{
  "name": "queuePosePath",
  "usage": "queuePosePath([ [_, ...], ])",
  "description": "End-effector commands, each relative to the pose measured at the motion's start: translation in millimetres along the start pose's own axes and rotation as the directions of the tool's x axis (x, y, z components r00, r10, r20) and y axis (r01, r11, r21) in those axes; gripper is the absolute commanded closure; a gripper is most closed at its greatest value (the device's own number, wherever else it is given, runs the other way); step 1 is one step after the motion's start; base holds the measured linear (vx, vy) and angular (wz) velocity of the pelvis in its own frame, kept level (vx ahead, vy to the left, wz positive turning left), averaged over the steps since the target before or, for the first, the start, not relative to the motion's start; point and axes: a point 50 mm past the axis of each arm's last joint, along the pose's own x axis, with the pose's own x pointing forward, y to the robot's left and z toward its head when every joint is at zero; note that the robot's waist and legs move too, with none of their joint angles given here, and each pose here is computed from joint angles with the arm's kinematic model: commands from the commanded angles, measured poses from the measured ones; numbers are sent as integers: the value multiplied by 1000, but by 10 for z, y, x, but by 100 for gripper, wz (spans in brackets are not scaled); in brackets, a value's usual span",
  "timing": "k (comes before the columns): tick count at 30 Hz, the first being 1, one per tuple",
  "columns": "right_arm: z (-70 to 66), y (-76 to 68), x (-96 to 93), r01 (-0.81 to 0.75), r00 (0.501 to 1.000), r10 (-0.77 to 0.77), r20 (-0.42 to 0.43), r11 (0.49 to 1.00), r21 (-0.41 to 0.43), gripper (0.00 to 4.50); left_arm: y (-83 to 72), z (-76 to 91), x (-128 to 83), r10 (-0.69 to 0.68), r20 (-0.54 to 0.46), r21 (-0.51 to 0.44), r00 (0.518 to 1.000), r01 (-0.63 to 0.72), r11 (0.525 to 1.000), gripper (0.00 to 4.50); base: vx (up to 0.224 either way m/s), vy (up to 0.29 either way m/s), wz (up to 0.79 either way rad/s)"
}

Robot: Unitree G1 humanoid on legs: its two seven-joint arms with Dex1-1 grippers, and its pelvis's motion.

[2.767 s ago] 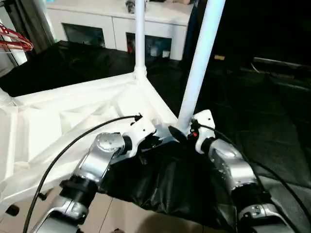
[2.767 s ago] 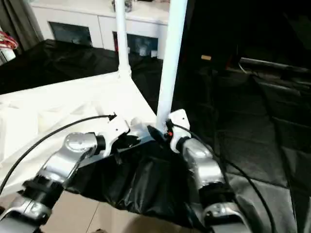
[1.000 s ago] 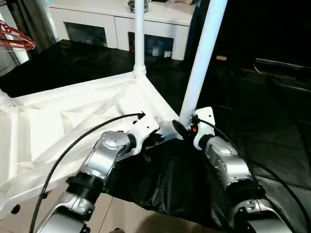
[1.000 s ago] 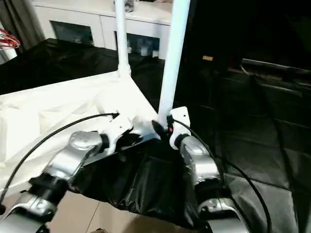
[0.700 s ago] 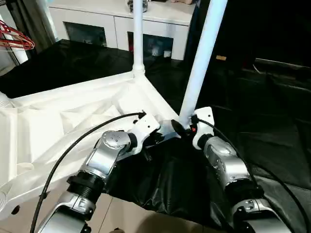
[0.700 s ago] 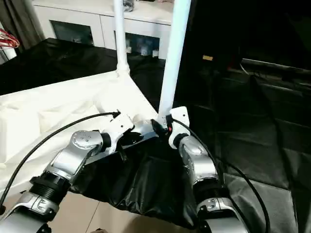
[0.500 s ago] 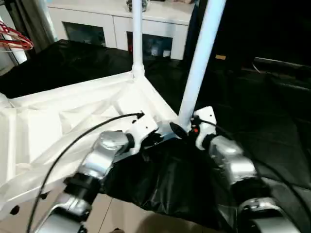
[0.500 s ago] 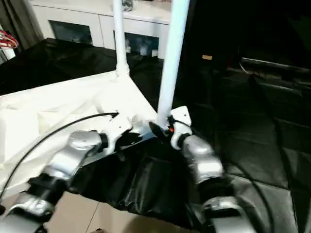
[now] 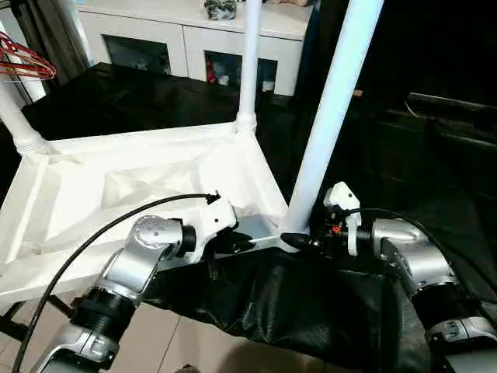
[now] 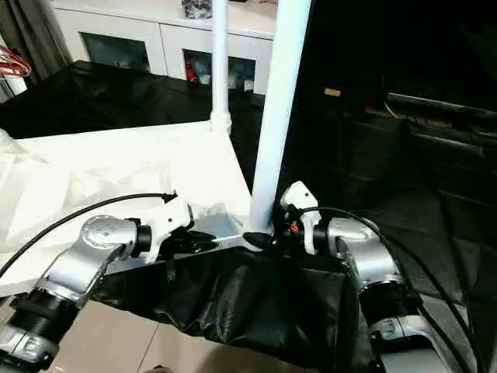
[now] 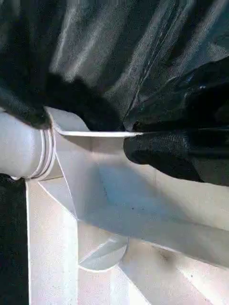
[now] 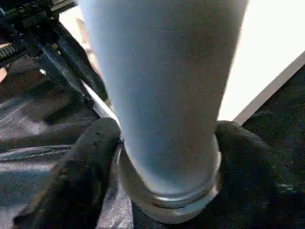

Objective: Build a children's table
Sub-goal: Rotate leg to tighten

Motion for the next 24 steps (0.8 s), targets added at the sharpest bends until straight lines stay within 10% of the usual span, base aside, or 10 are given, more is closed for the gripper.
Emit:
queuePosePath([
  [1, 24, 91, 73, -80, 997, 80, 9, 997, -8, 149, 2, 196, 4, -16, 92, 53, 996, 11, 999, 450, 0, 0, 0],
  [11, 3, 174, 168, -93, 995, 93, 27, 996, -1, 186, 0, 203, 16, -10, 93, 51, 996, 5, 999, 450, 0, 0, 0],
  [24, -58, 128, 696, 371, 923, -382, 40, 914, 166, 188, 201, 411, 390, 245, 86, -31, 966, -243, 970, 450, 0, 0, 0],
])
